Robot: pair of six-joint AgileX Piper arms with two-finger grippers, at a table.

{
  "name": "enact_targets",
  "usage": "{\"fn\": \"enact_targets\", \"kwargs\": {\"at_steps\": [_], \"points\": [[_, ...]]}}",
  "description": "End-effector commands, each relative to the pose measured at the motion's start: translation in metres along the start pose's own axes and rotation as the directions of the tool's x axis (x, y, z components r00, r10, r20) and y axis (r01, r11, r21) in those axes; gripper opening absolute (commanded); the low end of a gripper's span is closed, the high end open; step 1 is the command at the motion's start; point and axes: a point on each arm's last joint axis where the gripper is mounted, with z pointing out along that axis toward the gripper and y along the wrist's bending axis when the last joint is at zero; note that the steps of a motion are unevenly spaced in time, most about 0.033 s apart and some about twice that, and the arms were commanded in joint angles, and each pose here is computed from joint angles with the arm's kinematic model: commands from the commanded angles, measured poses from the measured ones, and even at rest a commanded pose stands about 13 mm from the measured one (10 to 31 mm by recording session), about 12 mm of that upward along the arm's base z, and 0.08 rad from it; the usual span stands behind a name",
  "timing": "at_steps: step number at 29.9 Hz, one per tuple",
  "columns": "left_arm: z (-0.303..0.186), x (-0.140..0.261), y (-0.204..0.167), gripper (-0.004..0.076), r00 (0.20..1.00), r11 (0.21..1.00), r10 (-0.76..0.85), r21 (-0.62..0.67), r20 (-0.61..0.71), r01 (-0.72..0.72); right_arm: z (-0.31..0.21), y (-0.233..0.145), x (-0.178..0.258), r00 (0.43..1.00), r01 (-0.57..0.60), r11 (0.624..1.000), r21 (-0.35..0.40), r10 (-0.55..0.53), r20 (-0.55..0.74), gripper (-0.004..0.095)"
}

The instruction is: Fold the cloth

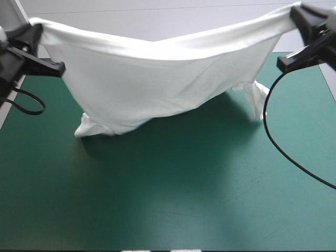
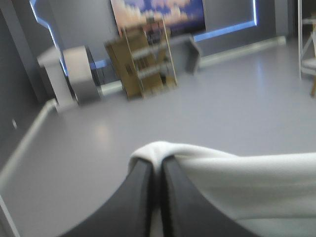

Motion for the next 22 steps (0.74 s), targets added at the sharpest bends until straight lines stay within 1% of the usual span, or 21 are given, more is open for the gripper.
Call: {"fn": "enact_targets", "kwargs": {"at_steps": [1,2,5,8,10,12,15,19,22], "points": [[-0.035,-0.071,0.013,0.0019,0.951,0.995,0.061,-0.090,0.303,-0.035,-0.040,-0.001,-0.058,0.964,0.079,0.991,0.110,-0.104,0.246,-0.0014],[-0.044,-0.088,0.016,0.0019,0.930,0.993,0.079,-0.109,0.358,-0.043,-0.048,-0.001,-0.067,0.953,0.095,0.987,0.129,-0.128,0.276,-0.0014],[-0.061,-0.118,0.021,0.0019,0.884,0.986,0.132,-0.152,0.449,-0.070,-0.067,0.001,-0.088,0.920,0.122,0.978,0.168,-0.175,0.351,-0.0014],[-0.068,-0.136,0.025,0.0019,0.851,0.982,0.151,-0.173,0.503,-0.071,-0.085,0.002,-0.105,0.872,0.156,0.961,0.230,-0.244,0.425,-0.0014],[-0.071,-0.145,0.027,0.0019,0.832,0.981,0.157,-0.183,0.532,-0.068,-0.097,0.002,-0.115,0.838,0.158,0.950,0.271,-0.274,0.472,-0.0014],[-0.066,-0.148,0.028,0.0019,0.828,0.980,0.160,-0.186,0.537,-0.069,-0.100,0.001,-0.119,0.820,0.157,0.943,0.295,-0.290,0.493,-0.0014],[-0.043,-0.141,0.027,0.0019,0.853,0.982,0.153,-0.170,0.498,-0.077,-0.086,-0.003,-0.116,0.830,0.149,0.945,0.290,-0.279,0.483,-0.0014],[0.002,-0.120,0.026,0.0019,0.903,0.986,0.145,-0.138,0.404,-0.096,-0.042,-0.015,-0.100,0.881,0.122,0.961,0.248,-0.220,0.418,-0.0014],[0.041,-0.099,0.028,0.0019,0.926,0.974,0.204,-0.165,0.319,-0.158,0.002,-0.027,-0.081,0.918,0.090,0.971,0.223,-0.168,0.360,-0.0014]]}}
